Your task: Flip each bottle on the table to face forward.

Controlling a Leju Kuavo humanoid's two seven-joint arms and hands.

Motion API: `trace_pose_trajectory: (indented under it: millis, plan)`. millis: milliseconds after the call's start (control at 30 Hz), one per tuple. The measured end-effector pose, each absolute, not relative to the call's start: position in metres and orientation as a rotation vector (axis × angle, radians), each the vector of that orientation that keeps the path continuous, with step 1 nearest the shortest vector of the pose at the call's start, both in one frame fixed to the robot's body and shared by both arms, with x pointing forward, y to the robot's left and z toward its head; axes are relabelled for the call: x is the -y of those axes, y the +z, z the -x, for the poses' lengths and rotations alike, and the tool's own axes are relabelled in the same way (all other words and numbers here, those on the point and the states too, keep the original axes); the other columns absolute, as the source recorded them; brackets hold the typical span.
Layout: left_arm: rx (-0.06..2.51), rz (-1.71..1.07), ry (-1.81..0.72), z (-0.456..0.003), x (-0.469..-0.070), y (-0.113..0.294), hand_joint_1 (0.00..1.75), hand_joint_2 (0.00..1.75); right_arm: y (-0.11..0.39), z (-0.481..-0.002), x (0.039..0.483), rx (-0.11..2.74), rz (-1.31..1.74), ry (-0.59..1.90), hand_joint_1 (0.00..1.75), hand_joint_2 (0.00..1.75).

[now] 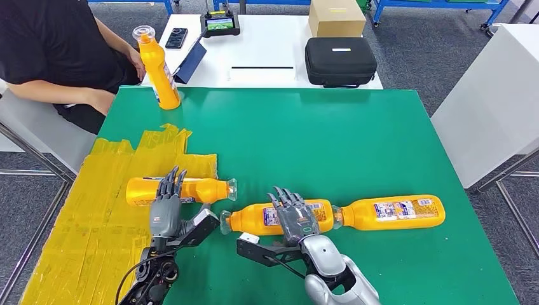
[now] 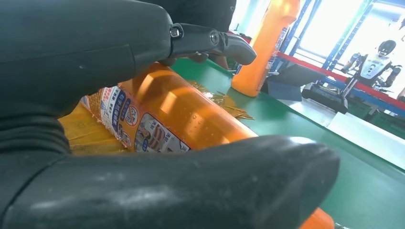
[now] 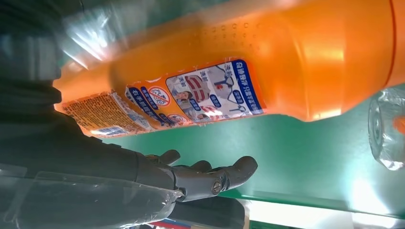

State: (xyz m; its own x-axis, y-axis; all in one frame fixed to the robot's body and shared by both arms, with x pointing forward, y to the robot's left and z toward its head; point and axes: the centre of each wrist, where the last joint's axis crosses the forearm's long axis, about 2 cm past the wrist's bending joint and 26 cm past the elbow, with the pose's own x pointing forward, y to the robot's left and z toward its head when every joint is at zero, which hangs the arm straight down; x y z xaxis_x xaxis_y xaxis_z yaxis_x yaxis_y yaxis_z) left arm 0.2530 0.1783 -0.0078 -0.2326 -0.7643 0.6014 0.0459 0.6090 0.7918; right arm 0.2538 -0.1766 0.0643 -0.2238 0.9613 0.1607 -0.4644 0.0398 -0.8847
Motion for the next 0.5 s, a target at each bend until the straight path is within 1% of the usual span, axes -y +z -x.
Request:
trace_pose_trajectory:
  millis: [300, 500]
  plan:
    - [1.655, -0.491, -0.682, -0.253, -0.181, -0.007, 0.0, 0.0, 0.056, -0.255, 0.187, 0.96, 0.686, 1.546, 0.0, 1.75]
    - [1.675, -0.459, -0.617, -0.249, -0.186, -0.006, 0.0, 0.0, 0.049, -0.251, 0.218, 0.847, 0.724, 1.554, 0.0, 1.75]
